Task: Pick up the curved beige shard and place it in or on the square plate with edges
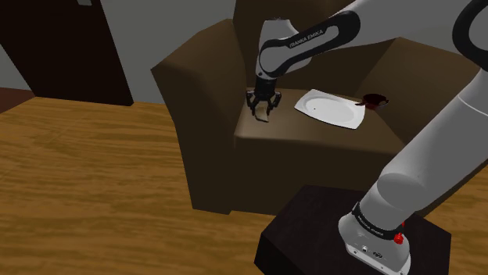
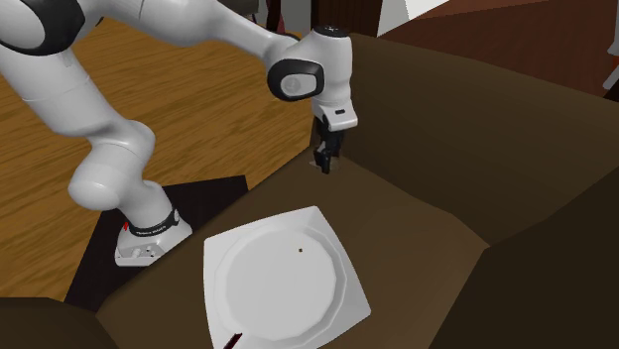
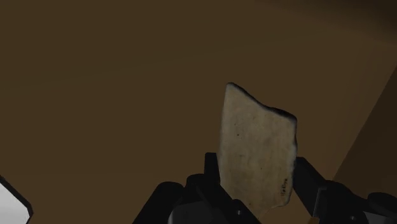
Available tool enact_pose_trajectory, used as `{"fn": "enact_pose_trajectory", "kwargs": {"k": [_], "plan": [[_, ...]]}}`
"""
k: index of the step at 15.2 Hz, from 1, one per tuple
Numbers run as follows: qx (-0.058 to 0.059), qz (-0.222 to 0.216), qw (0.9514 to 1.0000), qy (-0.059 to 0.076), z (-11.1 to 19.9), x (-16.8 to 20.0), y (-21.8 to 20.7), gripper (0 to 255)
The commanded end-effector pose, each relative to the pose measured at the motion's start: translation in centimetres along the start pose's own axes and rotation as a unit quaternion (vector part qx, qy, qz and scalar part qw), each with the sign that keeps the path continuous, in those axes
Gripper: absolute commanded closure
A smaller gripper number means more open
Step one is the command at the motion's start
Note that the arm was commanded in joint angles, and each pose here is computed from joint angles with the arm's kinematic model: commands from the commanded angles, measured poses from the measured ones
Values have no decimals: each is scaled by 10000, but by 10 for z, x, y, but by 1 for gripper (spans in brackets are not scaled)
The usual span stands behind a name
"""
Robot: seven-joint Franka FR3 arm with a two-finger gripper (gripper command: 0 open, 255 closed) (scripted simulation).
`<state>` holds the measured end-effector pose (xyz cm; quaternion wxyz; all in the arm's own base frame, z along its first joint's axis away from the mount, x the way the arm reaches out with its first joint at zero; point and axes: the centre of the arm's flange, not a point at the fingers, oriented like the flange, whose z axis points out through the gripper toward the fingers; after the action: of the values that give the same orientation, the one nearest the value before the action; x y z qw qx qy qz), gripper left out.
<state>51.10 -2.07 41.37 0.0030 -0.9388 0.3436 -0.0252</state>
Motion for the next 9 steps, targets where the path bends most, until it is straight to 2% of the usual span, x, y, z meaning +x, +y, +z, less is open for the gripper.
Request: {"fn": "enact_pose_trajectory", "kwargs": {"k": [1,9], "plan": [[-1,-1,10000,-2,-11,1,0,255],[-1,-1,10000,-2,-53,3,-1,255]]}}
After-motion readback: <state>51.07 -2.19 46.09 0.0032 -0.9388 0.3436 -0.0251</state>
